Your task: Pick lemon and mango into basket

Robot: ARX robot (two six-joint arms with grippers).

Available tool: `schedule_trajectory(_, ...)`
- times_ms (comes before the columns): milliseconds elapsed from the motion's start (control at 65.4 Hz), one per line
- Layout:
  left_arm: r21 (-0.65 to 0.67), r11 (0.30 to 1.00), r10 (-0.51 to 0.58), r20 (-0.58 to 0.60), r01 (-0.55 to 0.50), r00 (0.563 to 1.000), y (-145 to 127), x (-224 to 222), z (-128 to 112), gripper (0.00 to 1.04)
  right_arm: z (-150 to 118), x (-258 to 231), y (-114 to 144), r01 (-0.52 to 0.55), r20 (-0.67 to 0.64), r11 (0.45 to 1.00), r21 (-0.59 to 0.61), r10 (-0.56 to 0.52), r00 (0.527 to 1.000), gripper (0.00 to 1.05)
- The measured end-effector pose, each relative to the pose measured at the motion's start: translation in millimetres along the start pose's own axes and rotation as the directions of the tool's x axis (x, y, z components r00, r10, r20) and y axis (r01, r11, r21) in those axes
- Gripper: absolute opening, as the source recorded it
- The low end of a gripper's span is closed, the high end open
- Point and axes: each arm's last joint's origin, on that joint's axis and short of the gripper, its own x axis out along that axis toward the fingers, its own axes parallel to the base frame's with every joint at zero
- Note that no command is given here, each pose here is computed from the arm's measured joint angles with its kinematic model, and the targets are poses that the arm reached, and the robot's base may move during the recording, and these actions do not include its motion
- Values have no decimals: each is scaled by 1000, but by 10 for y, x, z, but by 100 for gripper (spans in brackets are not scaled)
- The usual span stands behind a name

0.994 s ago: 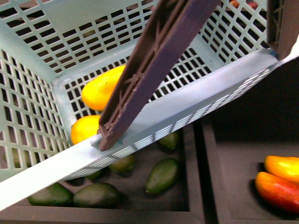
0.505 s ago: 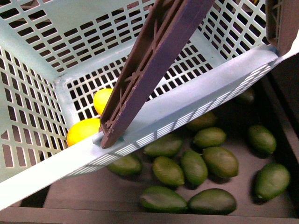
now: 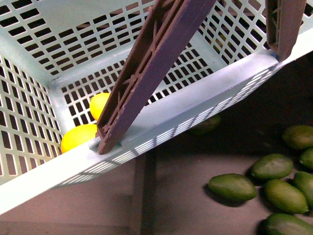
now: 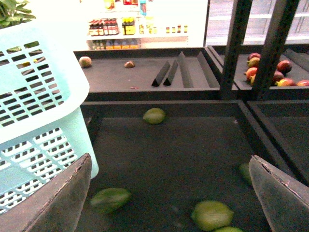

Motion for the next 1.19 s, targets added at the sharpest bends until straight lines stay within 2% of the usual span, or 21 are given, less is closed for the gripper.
schedule_trajectory(168,-10,1000,14,24,-13,1000,26,-5,44,14,0,0,0,-6,0,1000,0,6,1000,96)
schedule_trajectory(229,-44,998,60,160,-53,985,11,-3,67,14,-1,0,0,-5,-2,1000,0,5,1000,96)
schedule_trajectory(260,-90,993,92,256,-71,962,5,17,84,14,-1,0,0,-5,-2,1000,0,5,1000,96)
schedule_trajectory(275,-135,987,123,331,-82,935,10,36,105,14,-1,0,-1,-4,-2,1000,0,4,1000,96)
schedule_trajectory(306,-187,978,161,405,-91,900,28,68,128,14,-1,0,0,-5,-1,1000,0,5,1000,96)
schedule_trajectory(398,-285,954,226,489,-90,843,140,181,291,14,-2,0,-2,0,-2,1000,0,0,1000,96)
schedule_trajectory(489,-343,934,266,483,-99,834,295,402,476,14,-1,0,-2,2,-1,1000,0,-2,1000,96)
schedule_trajectory(642,-435,893,300,394,-111,869,541,887,610,14,-1,0,-2,0,-1,1000,0,0,1000,96)
schedule_trajectory(749,-463,875,324,353,-137,878,652,1239,682,14,-1,0,-2,1,-1,1000,0,-1,1000,96)
schedule_trajectory(918,-503,842,399,339,-194,852,826,1557,798,14,-1,0,-2,0,-1,1000,0,0,1000,96)
schedule_trajectory(1193,-650,715,524,256,-256,812,1277,1838,943,14,-1,0,-2,0,-1,1000,0,0,1000,96)
